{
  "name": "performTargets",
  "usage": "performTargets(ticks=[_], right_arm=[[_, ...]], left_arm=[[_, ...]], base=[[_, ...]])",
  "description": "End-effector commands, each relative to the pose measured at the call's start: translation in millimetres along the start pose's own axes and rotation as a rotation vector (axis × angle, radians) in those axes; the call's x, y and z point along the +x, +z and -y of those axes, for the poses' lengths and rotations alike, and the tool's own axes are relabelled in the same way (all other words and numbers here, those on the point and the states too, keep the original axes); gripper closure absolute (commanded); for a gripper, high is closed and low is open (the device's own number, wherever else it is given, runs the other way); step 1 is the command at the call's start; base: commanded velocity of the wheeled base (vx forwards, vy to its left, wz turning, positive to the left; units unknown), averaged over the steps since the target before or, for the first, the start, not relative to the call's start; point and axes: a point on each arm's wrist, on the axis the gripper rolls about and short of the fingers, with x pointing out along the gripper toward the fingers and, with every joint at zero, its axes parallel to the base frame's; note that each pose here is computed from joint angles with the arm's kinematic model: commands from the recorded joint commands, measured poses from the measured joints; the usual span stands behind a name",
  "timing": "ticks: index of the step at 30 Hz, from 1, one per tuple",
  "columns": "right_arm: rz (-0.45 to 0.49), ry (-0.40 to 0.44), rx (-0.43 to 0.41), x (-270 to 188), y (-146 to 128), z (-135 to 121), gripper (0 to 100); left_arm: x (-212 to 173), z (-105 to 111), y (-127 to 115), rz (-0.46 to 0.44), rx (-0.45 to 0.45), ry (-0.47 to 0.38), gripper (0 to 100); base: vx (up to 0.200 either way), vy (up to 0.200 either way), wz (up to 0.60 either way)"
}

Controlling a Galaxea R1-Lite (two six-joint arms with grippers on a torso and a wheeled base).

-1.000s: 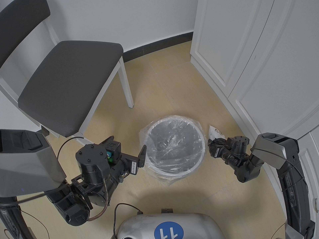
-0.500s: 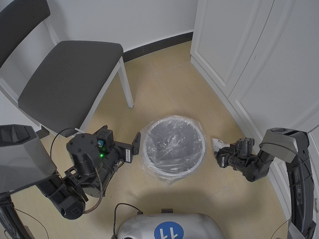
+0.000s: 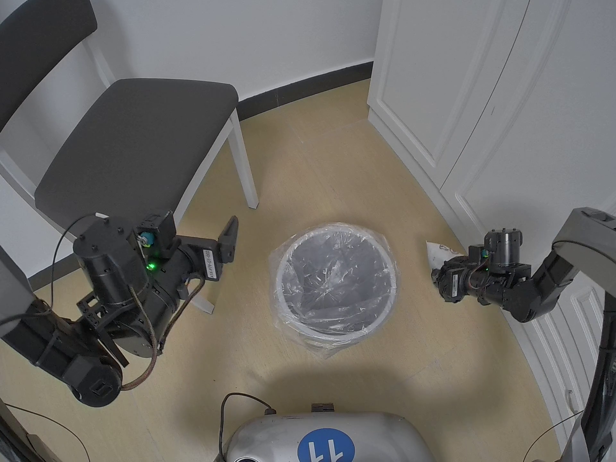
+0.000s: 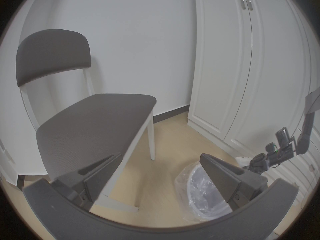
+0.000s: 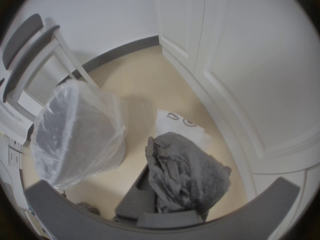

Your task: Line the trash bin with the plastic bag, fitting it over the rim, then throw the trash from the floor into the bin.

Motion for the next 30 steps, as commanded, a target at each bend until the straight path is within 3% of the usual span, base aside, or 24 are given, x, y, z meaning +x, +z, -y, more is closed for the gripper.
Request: performTargets(ticks=[1,6,17,23,30], right_arm=[[0.099,0.006,-0.008,-61,44,-3,100],[0.091,0.029,-0.012,-95,62,-10,100],[0.171,0.070,0.007,-127,82,-22,100],[0.174,0.152,0.088,-155,100,-43,100],[0.157,0.278,0.245,-165,118,-79,100]], left_arm=[[0,-22,31,0.085,-0.034,0.064,0],[2,-43,49,0.122,-0.040,0.135,0],[-7,-48,58,0.123,-0.040,0.137,0],[-9,-47,56,0.116,-0.038,0.132,0],[-9,-41,53,0.103,-0.036,0.108,0]], base=[[0.000,0.000,0.00],[0.000,0.000,0.00],[0.000,0.000,0.00],[0.000,0.000,0.00],[0.000,0.000,0.00]])
